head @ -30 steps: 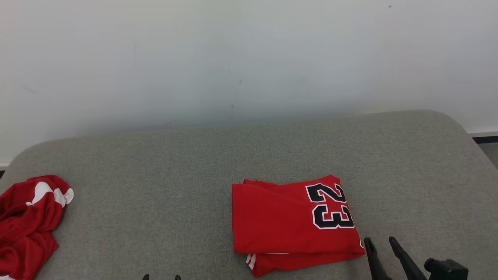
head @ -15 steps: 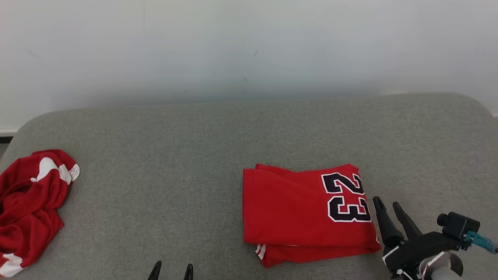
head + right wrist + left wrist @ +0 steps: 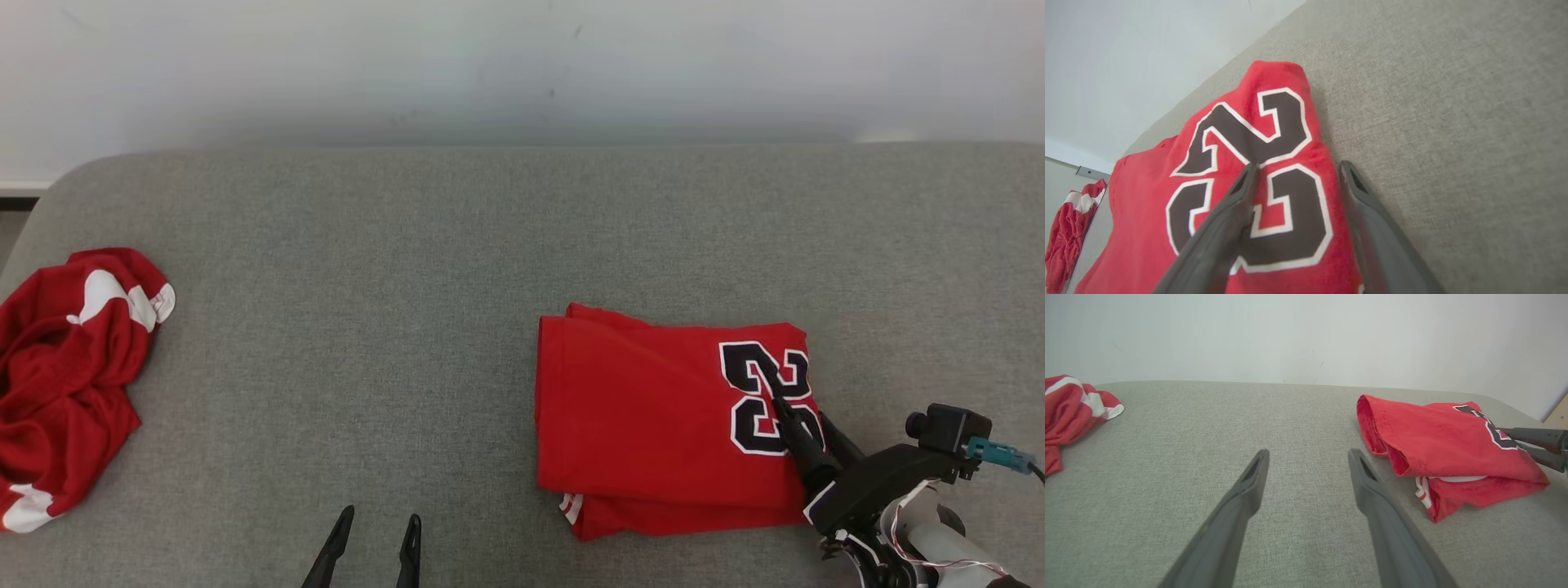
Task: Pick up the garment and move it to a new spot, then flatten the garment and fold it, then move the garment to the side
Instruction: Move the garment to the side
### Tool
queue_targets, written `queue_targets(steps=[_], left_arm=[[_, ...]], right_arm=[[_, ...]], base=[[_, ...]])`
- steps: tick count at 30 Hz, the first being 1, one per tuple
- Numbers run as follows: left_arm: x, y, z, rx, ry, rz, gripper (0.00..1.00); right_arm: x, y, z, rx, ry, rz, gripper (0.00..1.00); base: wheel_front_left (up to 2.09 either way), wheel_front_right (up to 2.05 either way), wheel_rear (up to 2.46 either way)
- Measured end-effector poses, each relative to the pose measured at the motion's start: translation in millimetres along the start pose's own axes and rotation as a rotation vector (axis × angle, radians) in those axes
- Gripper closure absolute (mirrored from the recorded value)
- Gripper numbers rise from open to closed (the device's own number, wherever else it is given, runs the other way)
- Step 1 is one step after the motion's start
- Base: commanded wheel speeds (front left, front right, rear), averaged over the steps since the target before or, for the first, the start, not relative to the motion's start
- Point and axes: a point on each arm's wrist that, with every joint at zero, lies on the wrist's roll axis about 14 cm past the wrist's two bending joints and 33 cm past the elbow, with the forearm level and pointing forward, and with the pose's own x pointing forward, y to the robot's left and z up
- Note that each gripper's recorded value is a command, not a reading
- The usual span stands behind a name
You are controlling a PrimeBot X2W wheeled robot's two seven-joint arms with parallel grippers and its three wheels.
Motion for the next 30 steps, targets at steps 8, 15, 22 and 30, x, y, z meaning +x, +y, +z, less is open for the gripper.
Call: queue_targets(steps=[8, 15, 22, 30], left_arm=[[5.7, -0.9, -6.0, 0.003, 0.015, -0.002, 0.0], [8.0, -5.3, -5.2, 0.005, 0.01, -0.017, 0.0], [14.5, -11.0, -1.5, 0.003, -0.007, -0.036, 0.0], [33.1, -32.1, -0.8, -0.004, -0.027, -0.114, 0.0]], right_arm=[[0.1, -3.2, -16.8, 0.009, 0.077, 0.011, 1.0], [-9.2, -2.3, -11.6, 0.001, 0.044, 0.026, 1.0], [-11.4, -5.7, 25.0, -0.065, -0.061, 0.029, 1.0], [-29.6, -21.6, 56.4, -0.169, -0.194, -0.027, 1.0]], base=[[0.0, 0.0, 0.0], [0.0, 0.0, 0.0], [0.0, 0.0, 0.0], [0.0, 0.0, 0.0]])
